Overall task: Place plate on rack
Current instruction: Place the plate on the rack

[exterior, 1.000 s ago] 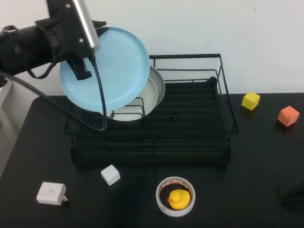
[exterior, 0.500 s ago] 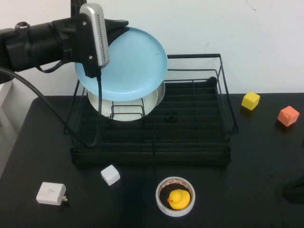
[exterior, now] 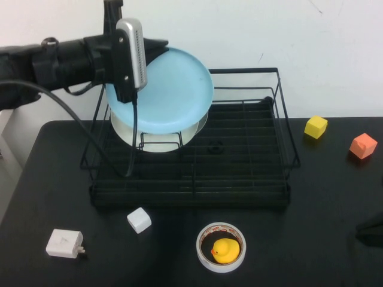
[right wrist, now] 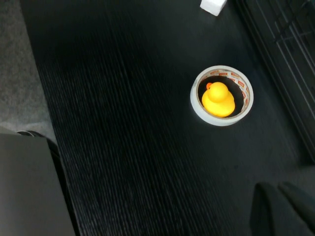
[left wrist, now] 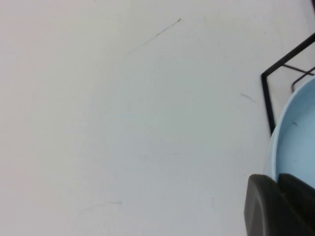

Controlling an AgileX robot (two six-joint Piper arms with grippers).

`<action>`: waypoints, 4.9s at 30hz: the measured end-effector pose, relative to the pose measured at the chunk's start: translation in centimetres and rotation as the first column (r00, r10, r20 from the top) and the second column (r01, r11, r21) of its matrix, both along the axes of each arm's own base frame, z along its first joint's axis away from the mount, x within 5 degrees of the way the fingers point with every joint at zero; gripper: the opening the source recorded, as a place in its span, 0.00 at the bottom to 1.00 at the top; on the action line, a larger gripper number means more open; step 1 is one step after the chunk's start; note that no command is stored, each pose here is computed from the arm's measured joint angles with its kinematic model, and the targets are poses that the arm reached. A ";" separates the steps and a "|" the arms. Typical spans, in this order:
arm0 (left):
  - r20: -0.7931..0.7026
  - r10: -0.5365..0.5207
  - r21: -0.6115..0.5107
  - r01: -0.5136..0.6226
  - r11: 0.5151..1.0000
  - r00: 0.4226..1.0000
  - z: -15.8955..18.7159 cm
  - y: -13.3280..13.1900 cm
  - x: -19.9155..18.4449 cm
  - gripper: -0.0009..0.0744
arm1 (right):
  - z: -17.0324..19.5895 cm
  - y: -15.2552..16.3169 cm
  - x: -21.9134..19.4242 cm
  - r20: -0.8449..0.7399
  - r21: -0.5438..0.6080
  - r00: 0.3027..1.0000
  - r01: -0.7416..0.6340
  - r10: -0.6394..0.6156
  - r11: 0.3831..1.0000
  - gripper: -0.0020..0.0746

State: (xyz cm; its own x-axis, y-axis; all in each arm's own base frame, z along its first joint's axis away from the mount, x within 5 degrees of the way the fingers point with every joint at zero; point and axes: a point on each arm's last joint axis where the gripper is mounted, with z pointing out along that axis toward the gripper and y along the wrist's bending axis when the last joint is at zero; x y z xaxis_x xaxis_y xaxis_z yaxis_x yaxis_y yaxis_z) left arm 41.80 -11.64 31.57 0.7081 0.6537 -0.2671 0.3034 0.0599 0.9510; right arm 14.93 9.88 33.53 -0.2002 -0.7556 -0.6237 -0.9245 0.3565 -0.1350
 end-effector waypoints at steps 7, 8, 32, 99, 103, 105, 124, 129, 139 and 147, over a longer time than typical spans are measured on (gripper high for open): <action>0.016 0.009 0.000 -0.009 1.000 1.000 -0.2 -0.2 1.6 0.01 | 0.0 0.0 0.0 0.003 0.001 1.000 0.001 -0.001 1.000 0.02; 0.011 0.014 0.003 -0.014 1.000 1.000 -0.5 -0.1 1.8 0.01 | 0.0 0.0 0.0 0.003 0.001 1.000 0.001 -0.001 1.000 0.02; -0.030 0.032 0.015 -0.032 0.999 0.999 -2.5 -0.1 2.9 0.01 | 0.2 0.0 0.3 0.035 0.014 0.999 0.016 -0.016 1.000 0.02; -0.774 -0.419 -0.622 -0.691 0.367 0.474 15.1 1.0 -9.0 0.01 | 4.1 4.2 6.9 0.032 0.765 0.956 0.164 -0.290 0.623 0.02; -0.792 -0.423 -0.596 -0.708 0.379 0.440 14.9 0.9 -9.1 0.01 | 5.7 5.2 6.1 0.068 0.797 0.989 0.026 -0.132 0.604 0.02; -0.795 -0.433 -0.589 -0.710 0.387 0.424 14.8 0.8 -9.2 0.01 | 6.4 5.3 6.1 0.090 0.803 0.990 -0.009 -0.107 0.596 0.02; -0.867 -0.420 -0.477 -0.695 0.538 0.269 13.7 -0.1 -10.3 0.03 | 6.1 7.7 11.3 0.010 0.810 0.997 0.038 -0.080 0.585 0.02; -0.888 -0.398 -0.440 -0.676 0.591 0.230 13.3 -0.2 -10.7 0.03 | 6.1 7.7 11.4 0.028 0.806 0.996 0.028 -0.085 0.591 0.02; -0.926 -0.259 -0.378 -0.688 0.619 0.275 12.5 0.3 -10.4 0.02 | 6.2 7.7 10.9 0.089 0.797 0.995 -0.047 -0.041 0.601 0.02; -0.888 -0.255 -0.460 -0.742 0.488 0.383 13.2 1.1 -9.2 0.02 | 5.6 8.2 8.8 -0.050 0.773 0.982 -0.079 0.184 0.630 0.02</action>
State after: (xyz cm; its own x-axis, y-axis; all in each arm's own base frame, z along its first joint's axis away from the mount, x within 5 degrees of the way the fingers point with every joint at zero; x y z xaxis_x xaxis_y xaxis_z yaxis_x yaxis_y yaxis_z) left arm 32.59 -10.54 44.80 -0.3606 -0.0845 -0.9289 0.5954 0.7457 -0.2990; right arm 23.74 18.09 39.08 -0.2454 -0.0423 -0.9685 -0.9590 0.1565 0.2361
